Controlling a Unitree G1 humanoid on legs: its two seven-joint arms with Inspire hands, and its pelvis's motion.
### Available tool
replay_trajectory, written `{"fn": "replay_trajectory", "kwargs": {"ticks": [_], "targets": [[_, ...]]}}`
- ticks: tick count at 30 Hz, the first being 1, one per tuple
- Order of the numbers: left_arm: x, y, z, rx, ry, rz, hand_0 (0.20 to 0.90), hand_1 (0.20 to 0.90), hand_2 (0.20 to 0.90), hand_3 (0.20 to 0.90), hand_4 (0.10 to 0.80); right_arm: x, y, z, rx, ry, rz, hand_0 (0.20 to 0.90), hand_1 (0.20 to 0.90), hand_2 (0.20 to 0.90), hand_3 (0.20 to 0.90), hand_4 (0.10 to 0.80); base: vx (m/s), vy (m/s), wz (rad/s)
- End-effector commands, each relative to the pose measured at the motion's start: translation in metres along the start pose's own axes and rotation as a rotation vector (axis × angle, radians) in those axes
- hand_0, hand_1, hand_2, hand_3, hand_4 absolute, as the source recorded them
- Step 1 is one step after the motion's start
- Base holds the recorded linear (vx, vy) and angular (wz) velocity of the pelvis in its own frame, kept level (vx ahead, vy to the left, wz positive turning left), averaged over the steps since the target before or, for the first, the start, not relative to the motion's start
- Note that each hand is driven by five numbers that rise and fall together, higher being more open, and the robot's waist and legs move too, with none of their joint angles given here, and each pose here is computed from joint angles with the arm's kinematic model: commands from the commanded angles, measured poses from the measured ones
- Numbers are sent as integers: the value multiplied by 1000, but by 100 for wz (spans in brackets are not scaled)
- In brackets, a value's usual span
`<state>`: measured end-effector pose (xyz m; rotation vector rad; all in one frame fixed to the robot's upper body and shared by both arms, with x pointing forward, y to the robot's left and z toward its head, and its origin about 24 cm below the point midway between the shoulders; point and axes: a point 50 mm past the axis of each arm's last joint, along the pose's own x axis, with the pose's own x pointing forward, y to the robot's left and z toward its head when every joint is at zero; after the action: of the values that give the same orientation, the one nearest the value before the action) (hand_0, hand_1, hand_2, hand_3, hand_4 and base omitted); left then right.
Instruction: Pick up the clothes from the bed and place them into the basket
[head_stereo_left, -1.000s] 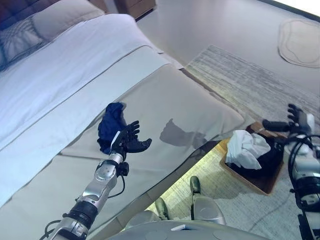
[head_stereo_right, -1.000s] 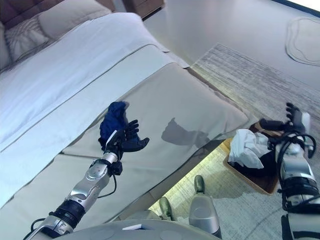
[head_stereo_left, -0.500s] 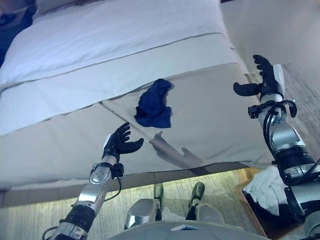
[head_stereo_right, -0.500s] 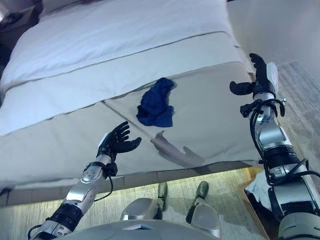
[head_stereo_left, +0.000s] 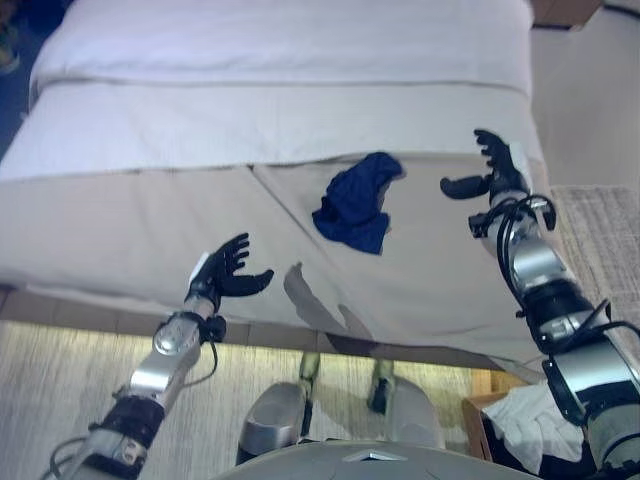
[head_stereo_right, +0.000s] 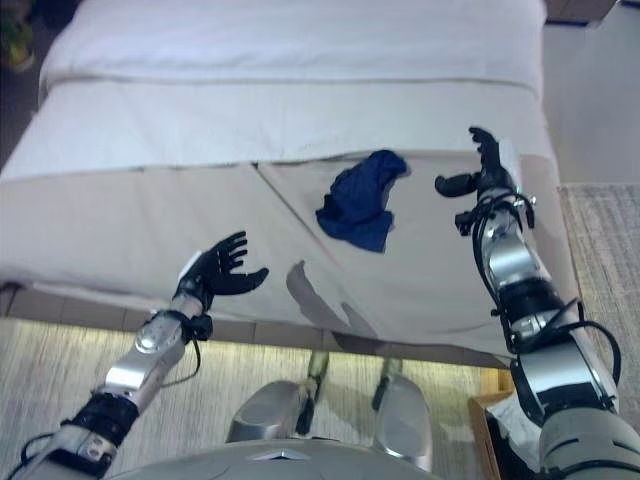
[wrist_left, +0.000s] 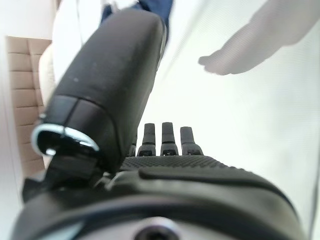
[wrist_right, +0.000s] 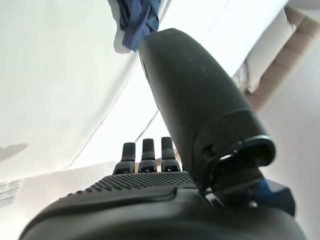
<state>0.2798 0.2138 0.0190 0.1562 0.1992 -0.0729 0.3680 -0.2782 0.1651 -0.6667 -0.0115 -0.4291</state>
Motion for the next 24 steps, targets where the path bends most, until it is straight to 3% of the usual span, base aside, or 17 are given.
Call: {"fn": "replay_trajectory", "kwargs": {"ticks": [1, 5, 24], "targets": [[4, -15, 35, -14, -212, -41, 900, 900, 900, 900, 800, 21, -41, 85, 1, -247, -107, 900, 900, 900, 900, 800, -140, -101, 8], [-1, -22, 50, -16, -296, -85, 900, 900, 900, 900, 800, 26, -54, 91, 91, -217, -146, 900, 900, 900, 900, 800, -51, -91, 33], [-24, -39, 57, -147, -406, -87, 900, 900, 900, 900, 800, 31, -64, 94, 222, -137, -239, 900, 900, 900, 900, 800, 35, -16, 21]]}}
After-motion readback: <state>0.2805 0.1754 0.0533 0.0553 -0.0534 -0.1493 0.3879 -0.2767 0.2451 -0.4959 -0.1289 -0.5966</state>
